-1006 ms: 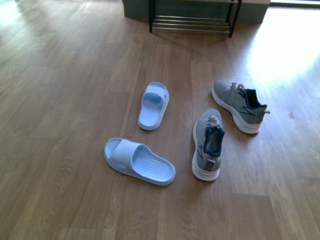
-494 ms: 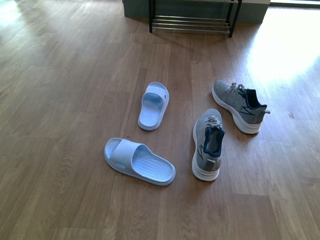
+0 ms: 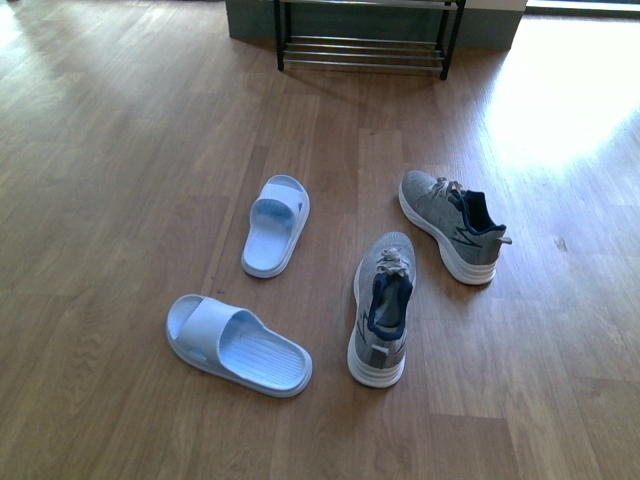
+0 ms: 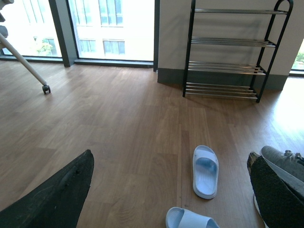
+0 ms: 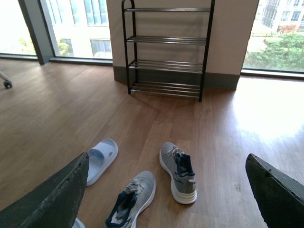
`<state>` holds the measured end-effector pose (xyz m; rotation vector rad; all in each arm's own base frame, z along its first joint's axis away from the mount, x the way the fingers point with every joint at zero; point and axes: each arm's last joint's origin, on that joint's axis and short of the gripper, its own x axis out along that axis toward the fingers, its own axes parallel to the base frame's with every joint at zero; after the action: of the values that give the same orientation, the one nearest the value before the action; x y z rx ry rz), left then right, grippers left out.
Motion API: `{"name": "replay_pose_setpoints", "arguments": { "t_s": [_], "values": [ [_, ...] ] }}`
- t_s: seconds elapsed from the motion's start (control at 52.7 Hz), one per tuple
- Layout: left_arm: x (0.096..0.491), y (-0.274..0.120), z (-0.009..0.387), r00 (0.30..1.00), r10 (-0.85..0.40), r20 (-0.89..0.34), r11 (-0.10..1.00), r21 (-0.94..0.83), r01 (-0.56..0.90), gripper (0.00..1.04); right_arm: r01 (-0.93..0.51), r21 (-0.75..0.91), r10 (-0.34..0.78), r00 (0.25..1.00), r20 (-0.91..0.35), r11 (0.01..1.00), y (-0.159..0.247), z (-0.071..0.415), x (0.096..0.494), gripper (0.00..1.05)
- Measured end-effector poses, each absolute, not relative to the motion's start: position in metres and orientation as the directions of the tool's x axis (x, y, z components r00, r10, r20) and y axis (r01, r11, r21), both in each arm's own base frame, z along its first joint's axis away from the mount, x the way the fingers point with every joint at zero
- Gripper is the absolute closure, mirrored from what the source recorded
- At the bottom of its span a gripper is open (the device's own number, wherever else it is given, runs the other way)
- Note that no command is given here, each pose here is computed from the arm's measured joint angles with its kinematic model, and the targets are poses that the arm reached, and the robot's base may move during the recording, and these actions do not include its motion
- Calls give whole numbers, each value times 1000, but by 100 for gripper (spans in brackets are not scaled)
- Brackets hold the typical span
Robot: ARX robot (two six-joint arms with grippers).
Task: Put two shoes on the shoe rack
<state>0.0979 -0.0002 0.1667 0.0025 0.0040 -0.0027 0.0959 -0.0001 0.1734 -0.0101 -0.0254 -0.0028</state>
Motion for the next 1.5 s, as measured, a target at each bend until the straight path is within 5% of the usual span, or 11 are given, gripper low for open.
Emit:
{"name": "replay_pose_setpoints", "arguments": {
  "t_s": [1.5],
  "values": [
    [98, 0, 167, 1000, -2, -4, 1000, 2, 2, 9, 4, -10, -4, 1000, 25, 1000, 0, 173, 96, 9]
  ]
}}
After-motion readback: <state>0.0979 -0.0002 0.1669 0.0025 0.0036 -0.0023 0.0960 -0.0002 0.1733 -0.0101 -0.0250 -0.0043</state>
